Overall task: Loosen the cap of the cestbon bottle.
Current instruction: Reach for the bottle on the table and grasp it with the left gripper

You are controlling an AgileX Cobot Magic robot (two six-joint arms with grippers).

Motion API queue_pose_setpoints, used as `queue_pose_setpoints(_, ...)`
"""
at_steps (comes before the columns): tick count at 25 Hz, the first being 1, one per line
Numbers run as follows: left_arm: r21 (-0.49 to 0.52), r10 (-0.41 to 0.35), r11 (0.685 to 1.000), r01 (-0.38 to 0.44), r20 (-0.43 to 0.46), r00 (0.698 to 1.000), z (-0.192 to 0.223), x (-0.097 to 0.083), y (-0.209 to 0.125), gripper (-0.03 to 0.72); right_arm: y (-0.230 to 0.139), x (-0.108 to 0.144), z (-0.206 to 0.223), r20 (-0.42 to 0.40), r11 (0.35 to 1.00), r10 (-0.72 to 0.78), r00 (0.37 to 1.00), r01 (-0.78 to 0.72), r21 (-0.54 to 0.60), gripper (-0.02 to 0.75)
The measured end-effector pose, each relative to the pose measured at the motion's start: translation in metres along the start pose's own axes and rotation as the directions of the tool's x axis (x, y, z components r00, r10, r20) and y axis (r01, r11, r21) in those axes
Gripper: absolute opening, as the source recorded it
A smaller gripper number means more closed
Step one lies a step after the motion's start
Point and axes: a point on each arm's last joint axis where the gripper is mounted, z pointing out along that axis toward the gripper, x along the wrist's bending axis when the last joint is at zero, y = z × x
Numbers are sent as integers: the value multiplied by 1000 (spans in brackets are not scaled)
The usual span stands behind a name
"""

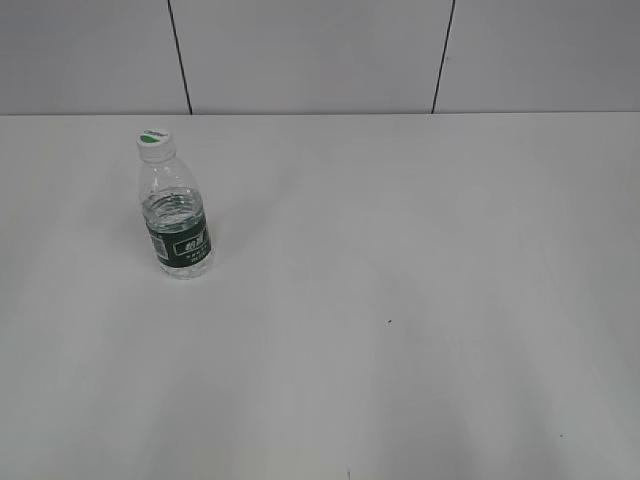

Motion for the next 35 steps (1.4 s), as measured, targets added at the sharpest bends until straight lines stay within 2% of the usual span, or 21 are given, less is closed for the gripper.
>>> queue_pose_setpoints(6,-6,1,1000,-1,-1,1000,0,0,1,498,0,0,0,0,1000,0,1000,0,0,580)
queue_pose_setpoints(12,-112,3,994,-3,4,1000,-5,-1,20,498,0,0,0,0,1000,0,1000,0,0,580)
queue_pose_setpoints(23,-275,66,959,-61,8,998,47,-6,81,498,0,0,0,0,1000,0,1000,0,0,577)
queue_pose_setpoints(25,-328,68,943,-60,10,998,58,-7,87,498,0,0,0,0,1000,0,1000,0,0,577)
queue_pose_setpoints(28,-398,70,916,-59,14,997,76,-9,87,498,0,0,0,0,1000,0,1000,0,0,577)
queue_pose_setpoints(31,-426,75,903,-60,19,997,97,-10,75,498,0,0,0,0,1000,0,1000,0,0,576)
queue_pose_setpoints(35,-413,70,909,-49,34,997,126,-11,49,498,0,0,0,0,1000,0,1000,0,0,576)
